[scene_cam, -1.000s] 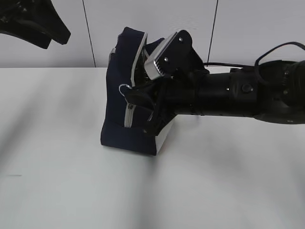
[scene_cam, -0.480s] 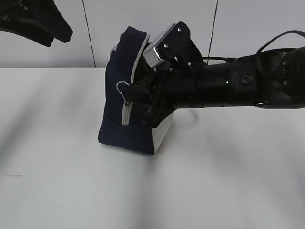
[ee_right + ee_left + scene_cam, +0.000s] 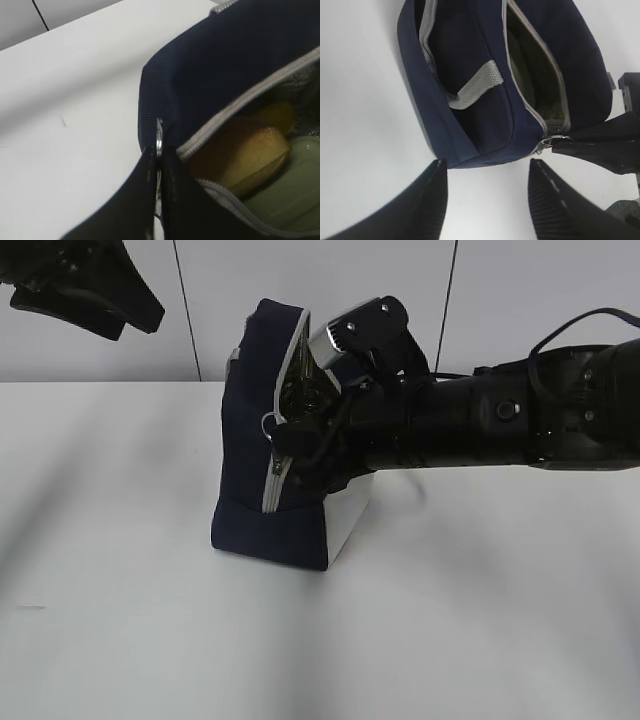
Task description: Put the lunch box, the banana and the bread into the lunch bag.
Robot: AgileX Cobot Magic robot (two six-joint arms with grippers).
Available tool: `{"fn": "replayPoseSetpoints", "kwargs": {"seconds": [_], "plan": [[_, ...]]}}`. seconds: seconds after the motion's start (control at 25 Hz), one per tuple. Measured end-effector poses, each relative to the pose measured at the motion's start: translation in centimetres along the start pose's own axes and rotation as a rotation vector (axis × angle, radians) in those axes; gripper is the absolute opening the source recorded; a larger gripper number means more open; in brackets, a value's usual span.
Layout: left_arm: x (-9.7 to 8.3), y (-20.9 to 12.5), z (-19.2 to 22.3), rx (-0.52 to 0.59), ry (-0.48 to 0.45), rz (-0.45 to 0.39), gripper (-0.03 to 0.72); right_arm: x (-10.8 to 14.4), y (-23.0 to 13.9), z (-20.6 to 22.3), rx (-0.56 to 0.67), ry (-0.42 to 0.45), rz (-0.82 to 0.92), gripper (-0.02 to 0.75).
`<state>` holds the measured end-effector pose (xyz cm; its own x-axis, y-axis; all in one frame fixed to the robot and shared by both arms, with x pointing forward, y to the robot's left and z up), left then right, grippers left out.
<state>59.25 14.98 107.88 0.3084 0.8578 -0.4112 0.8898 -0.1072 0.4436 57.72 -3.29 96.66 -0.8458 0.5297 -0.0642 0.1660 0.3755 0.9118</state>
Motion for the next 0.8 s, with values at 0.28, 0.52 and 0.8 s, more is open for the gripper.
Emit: {"fn": "replayPoseSetpoints", "kwargs": {"seconds": [0.28, 0.52, 0.8], "plan": [[0.5, 0.0, 0.9, -0.007, 0.004, 0.021, 0.357, -0.1, -0.1, 0.0, 0.004, -0.005, 0.068, 0.006], [2.1, -2.2, 3.4, 0.042, 0.022, -0.026, 0.334, -1.3, -1.2, -0.1, 0.07, -0.084, 0.068, 0.006], [2.5, -4.0, 6.1, 0.029, -0.042, -0.001, 0.331, -2.0, -0.8, -0.1, 0.081, -0.126, 0.08, 0.006]]}}
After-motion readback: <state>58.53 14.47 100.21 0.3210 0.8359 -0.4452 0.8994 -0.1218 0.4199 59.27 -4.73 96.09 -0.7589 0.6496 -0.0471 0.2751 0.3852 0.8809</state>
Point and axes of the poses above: a point on each arm's last joint axis where the gripper is mounted, z pointing out along that axis toward the gripper, x along the wrist's bending axis when the last joint is at zero, y = z × x, the point moved 7 cm from there along z, pointing out along that axis toward the gripper, and after that the axes turned 7 degrees about -z, right-handed, at the moved point
